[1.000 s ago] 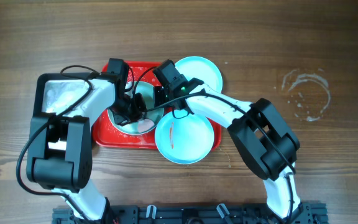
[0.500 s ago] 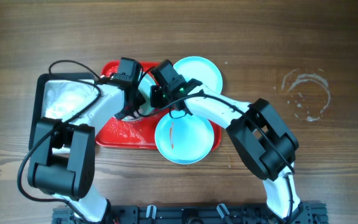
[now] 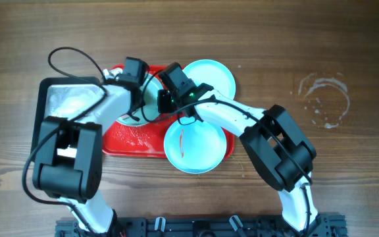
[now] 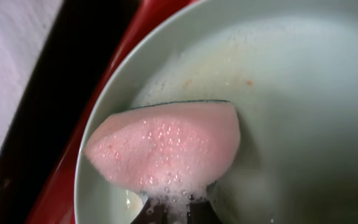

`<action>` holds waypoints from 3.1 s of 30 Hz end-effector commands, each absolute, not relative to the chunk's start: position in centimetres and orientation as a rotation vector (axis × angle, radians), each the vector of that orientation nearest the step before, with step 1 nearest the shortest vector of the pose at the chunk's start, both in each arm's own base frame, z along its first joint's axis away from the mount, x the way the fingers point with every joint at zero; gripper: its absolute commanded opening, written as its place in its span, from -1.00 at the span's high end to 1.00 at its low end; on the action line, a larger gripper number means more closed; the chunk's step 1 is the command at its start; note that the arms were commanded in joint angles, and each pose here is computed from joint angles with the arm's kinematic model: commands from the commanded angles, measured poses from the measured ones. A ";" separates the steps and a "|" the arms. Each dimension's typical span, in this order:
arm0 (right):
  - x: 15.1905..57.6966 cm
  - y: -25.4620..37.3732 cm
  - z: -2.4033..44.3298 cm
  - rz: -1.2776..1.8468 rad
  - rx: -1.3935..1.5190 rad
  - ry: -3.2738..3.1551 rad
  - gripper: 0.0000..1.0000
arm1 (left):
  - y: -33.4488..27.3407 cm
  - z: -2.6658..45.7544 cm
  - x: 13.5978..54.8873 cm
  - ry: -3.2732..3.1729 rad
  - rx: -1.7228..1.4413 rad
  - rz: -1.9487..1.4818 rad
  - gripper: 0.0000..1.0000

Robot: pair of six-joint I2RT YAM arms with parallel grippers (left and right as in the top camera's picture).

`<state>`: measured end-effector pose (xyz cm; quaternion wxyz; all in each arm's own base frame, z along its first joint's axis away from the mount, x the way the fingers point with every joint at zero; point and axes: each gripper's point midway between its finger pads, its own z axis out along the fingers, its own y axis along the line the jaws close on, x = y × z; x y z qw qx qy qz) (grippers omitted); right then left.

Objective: Clean dirty plates on tray and stack at the side
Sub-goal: 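Scrub the held plate's face with the sponge in the left gripper, then continue wiping the plate surface with the sponge in circular strokes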

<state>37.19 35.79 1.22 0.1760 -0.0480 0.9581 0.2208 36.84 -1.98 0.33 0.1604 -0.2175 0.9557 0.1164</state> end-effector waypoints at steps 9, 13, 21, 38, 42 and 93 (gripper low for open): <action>36.6 34.9 -0.5 0.570 -0.167 2.756 0.91 | -10.1 -0.3 32.8 3.047 -0.472 -0.942 0.92; 36.6 34.9 -0.5 0.569 -0.168 2.757 0.91 | -10.2 1.0 34.5 2.986 -0.384 -0.983 0.92; 36.5 34.8 -0.5 0.565 -0.168 2.762 0.91 | -7.9 3.8 37.0 3.017 -0.476 -0.727 0.92; 36.5 34.9 -0.5 0.569 -0.167 2.758 0.91 | -2.8 4.8 30.1 3.177 -0.888 -0.173 0.92; 36.5 34.9 -0.5 0.569 -0.168 2.758 0.91 | -4.2 3.4 29.6 3.192 -0.854 -0.300 0.92; 36.5 35.1 -0.4 0.581 -0.173 2.759 0.91 | -3.8 -1.4 34.4 3.118 -0.429 -0.230 0.92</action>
